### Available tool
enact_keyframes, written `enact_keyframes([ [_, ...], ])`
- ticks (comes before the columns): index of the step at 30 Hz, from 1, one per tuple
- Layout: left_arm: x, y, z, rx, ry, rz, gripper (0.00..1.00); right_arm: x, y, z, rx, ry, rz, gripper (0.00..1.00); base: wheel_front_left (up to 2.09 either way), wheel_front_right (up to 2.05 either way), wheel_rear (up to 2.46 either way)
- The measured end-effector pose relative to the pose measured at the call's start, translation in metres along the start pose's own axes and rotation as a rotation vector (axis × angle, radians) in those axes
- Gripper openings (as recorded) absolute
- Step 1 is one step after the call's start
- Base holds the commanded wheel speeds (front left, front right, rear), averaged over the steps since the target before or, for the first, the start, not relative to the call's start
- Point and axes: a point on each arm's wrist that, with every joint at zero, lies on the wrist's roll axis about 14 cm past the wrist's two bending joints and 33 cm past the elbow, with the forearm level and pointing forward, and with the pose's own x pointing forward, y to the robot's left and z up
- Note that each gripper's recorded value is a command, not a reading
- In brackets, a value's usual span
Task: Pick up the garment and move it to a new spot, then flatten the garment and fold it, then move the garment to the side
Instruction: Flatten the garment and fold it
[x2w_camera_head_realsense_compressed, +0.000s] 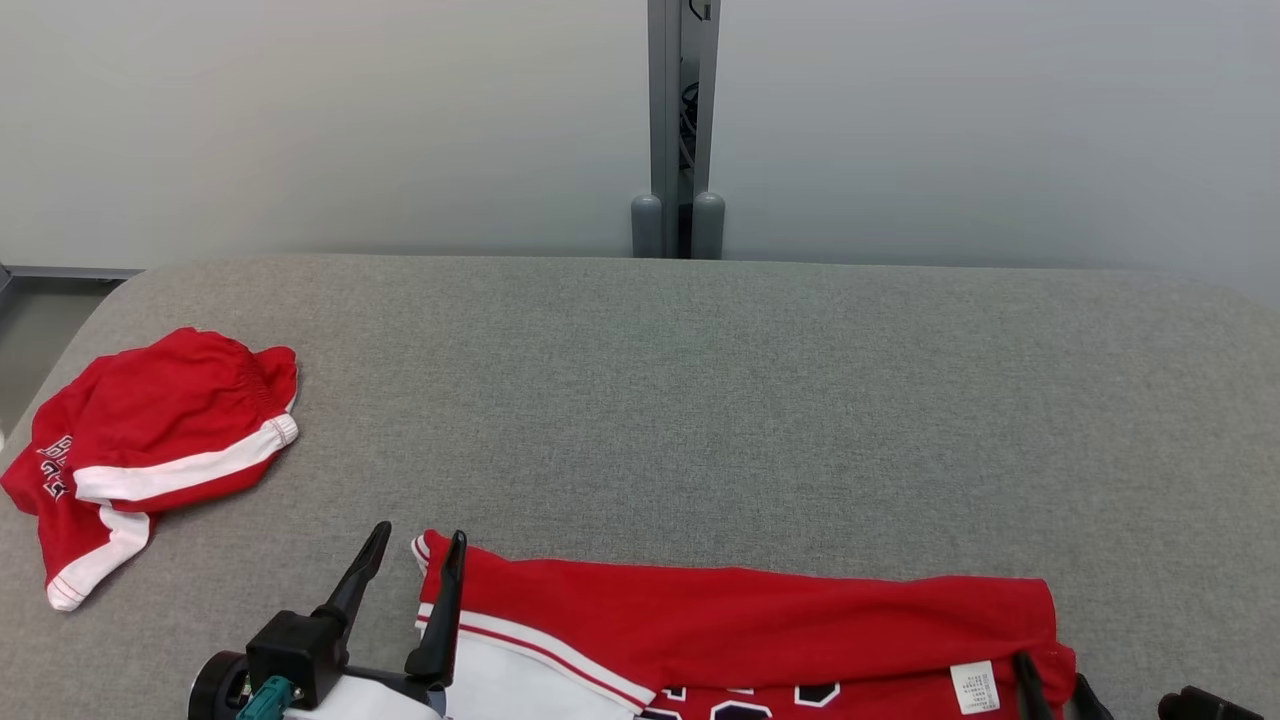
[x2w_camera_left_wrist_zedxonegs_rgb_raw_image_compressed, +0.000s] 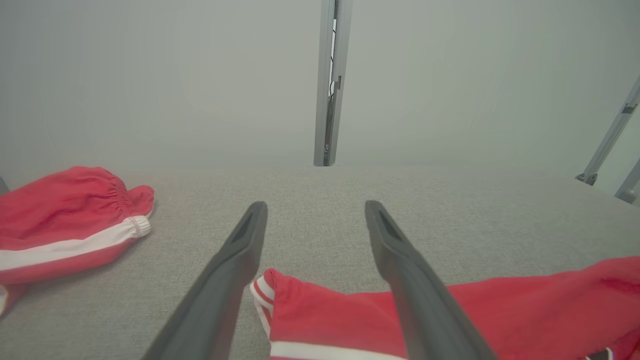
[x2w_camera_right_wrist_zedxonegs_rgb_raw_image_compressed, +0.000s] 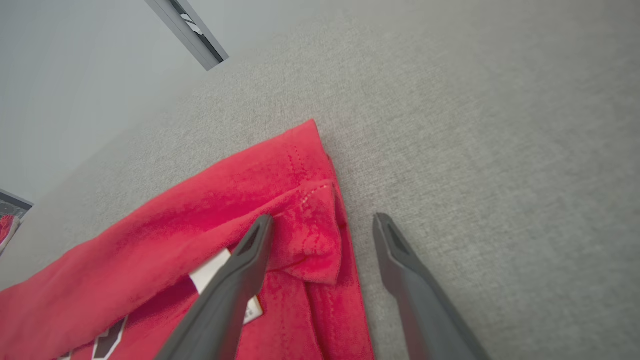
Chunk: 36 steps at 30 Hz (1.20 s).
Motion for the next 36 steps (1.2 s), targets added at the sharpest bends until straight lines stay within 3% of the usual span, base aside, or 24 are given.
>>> enact_keyframes([
  [17, -0.001, 0.006, 0.001, 0.010, -0.001, 0.005, 1.00, 0.003, 0.011, -0.014, 0.079, 0.042, 0.010, 1.00, 0.00, 0.00, 0.00],
  [18, -0.001, 0.006, 0.001, 0.010, -0.001, 0.005, 1.00, 0.003, 0.013, -0.016, 0.082, 0.046, 0.015, 0.66, 0.00, 0.00, 0.00],
  [21, -0.001, 0.007, 0.002, 0.011, -0.002, 0.007, 1.00, 0.003, 0.016, -0.018, 0.085, 0.055, 0.025, 0.00, 0.00, 0.00, 0.00],
  [29, -0.001, 0.007, 0.002, 0.008, -0.004, 0.009, 1.00, 0.006, 0.012, -0.001, 0.072, 0.014, 0.030, 0.00, 0.00, 0.00, 0.00],
  [36, -0.002, 0.005, 0.002, 0.003, -0.005, 0.008, 1.00, 0.009, -0.003, 0.025, -0.009, -0.033, 0.026, 0.00, 0.00, 0.00, 0.00],
])
